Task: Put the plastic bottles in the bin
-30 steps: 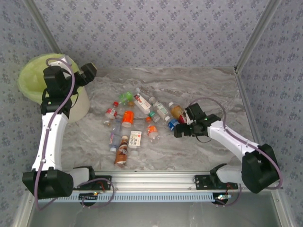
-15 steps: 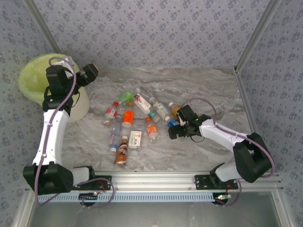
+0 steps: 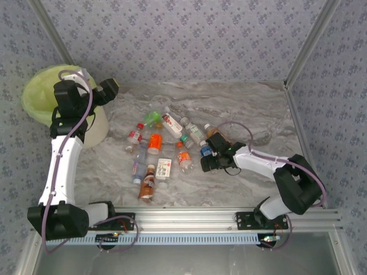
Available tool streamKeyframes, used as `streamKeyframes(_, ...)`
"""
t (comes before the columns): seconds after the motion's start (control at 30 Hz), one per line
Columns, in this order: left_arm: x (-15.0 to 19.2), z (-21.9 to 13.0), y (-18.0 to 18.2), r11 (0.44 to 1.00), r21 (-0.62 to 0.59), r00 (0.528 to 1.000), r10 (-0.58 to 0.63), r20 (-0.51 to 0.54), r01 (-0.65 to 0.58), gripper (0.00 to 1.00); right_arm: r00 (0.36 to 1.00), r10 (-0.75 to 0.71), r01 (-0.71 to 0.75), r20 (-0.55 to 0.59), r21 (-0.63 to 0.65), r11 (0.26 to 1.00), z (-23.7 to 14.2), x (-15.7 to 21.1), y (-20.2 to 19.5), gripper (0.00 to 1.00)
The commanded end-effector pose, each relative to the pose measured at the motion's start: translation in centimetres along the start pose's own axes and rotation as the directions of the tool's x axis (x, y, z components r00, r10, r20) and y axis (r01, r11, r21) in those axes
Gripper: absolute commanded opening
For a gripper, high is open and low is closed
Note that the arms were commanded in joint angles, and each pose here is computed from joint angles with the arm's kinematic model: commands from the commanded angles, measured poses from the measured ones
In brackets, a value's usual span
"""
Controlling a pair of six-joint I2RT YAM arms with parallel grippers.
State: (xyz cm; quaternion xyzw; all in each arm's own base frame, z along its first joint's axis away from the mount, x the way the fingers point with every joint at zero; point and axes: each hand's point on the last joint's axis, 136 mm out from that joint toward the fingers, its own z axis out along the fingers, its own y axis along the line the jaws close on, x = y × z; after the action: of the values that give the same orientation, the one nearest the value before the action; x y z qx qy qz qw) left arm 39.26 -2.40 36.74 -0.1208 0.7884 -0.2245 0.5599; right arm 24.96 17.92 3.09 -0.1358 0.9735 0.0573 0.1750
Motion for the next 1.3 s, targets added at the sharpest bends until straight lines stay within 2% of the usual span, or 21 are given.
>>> streamKeyframes(0.0, -1.3, -0.8, -1.0, 0.999, 0.025, 0.998, 0.039, 0.045, -0.04, 0.99, 1.0, 0.002, -0.001, -0.019, 0.023, 1.0, 0.8, 0.3, 0.0, 0.87)
streamKeyframes(0.2, -1.1, -0.8, -1.1, 0.999, 0.035, 0.999, 0.037, 0.037, -0.038, 0.99, 0.998, 0.021, -0.018, -0.062, 0.048, 0.999, 1.7, 1.1, -0.1, 0.84)
streamKeyframes(0.63, -0.6, -0.5, -1.9, 0.996, 0.091, 1.0, 0.013, 0.009, -0.013, 1.0, 1.0, -0.025, 0.025, 0.009, 0.055, 0.998, -0.2, 0.3, 0.2, 0.6)
streamKeyframes(0.87, -0.5, -0.4, -1.8, 0.996, 0.09, 1.0, -0.01, 0.003, 0.01, 0.99, 0.994, -0.035, 0.03, 0.102, 0.049, 0.998, -1.9, -0.7, 0.3, 0.53)
streamKeyframes(1.07, 0.0, -0.2, -0.2, 0.998, 0.013, 0.998, -0.067, 0.006, 0.067, 1.0, 0.97, -0.013, 0.01, 0.244, 0.012, 1.0, -4.3, -2.0, 0.2, 0.48)
streamKeyframes(1.27, 1.6, 0.1, -2.4, 0.991, 0.118, 0.995, -0.058, -0.082, 0.067, 0.99, 0.932, 0.01, 0.01, 0.361, -0.054, 0.999, -7.0, -3.5, 0.7, 0.47)
